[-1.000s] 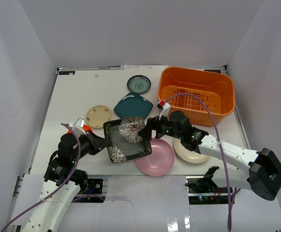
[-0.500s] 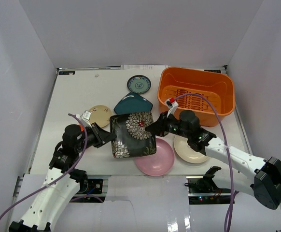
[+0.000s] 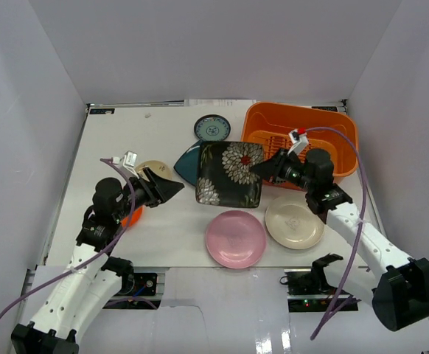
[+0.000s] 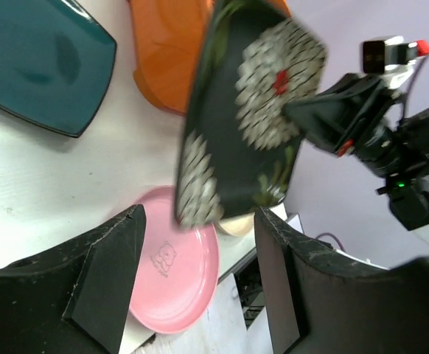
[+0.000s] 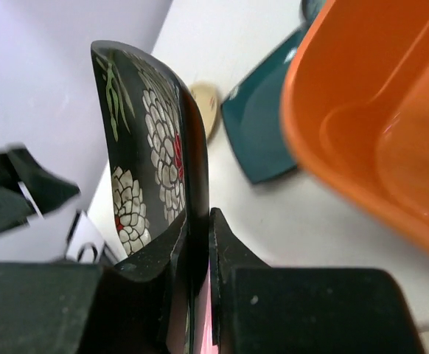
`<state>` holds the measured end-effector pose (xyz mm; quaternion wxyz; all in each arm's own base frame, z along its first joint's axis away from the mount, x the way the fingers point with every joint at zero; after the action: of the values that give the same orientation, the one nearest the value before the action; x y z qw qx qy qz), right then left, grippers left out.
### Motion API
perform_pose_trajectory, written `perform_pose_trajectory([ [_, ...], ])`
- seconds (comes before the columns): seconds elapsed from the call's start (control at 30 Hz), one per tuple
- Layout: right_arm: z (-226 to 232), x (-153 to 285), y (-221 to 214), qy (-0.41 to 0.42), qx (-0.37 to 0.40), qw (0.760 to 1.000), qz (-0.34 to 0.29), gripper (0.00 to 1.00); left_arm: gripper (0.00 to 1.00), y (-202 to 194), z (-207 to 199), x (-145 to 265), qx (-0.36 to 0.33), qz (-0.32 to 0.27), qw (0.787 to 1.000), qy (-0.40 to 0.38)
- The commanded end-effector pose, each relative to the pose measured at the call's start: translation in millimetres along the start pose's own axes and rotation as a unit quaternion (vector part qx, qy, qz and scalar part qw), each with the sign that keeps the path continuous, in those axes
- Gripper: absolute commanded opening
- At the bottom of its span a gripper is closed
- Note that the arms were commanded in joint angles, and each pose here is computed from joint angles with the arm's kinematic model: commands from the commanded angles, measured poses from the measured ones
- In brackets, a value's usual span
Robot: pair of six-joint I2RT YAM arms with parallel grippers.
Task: Place the plates into the plastic bin on the countertop
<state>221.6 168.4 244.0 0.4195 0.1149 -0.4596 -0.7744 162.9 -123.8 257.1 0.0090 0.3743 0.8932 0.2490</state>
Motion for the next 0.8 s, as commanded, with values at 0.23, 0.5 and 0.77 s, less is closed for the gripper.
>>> perform_pose_trajectory([
  [0.23, -48, 56, 160, -0.053, 0.016, 0.978, -0.199, 0.08, 0.73, 6, 43, -27, 0.032, -0.041, 0.993, 0.104],
  [0.5, -138, 47, 169, -0.251, 0.047, 0.955, -0.149, 0.08, 0.74, -1, 90, -64, 0.08, -0.03, 0.983, 0.165],
  [0.77, -204, 19, 148, -0.302, 0.033, 0.95, -0.074, 0.08, 0.75, 4, 112, -95, 0.111, -0.038, 0.976, 0.183],
])
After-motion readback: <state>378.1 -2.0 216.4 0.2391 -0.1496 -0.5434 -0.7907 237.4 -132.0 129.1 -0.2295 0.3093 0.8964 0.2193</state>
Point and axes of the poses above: each gripper's point midway between its finger pads, its own x axis back along the fingers, its own z axis along the line the jaws close on, y = z × x, the point moved 8 cm from there along x, back along the fingers, and after that the axes turned 10 degrees about x, right-handed, at the moved point
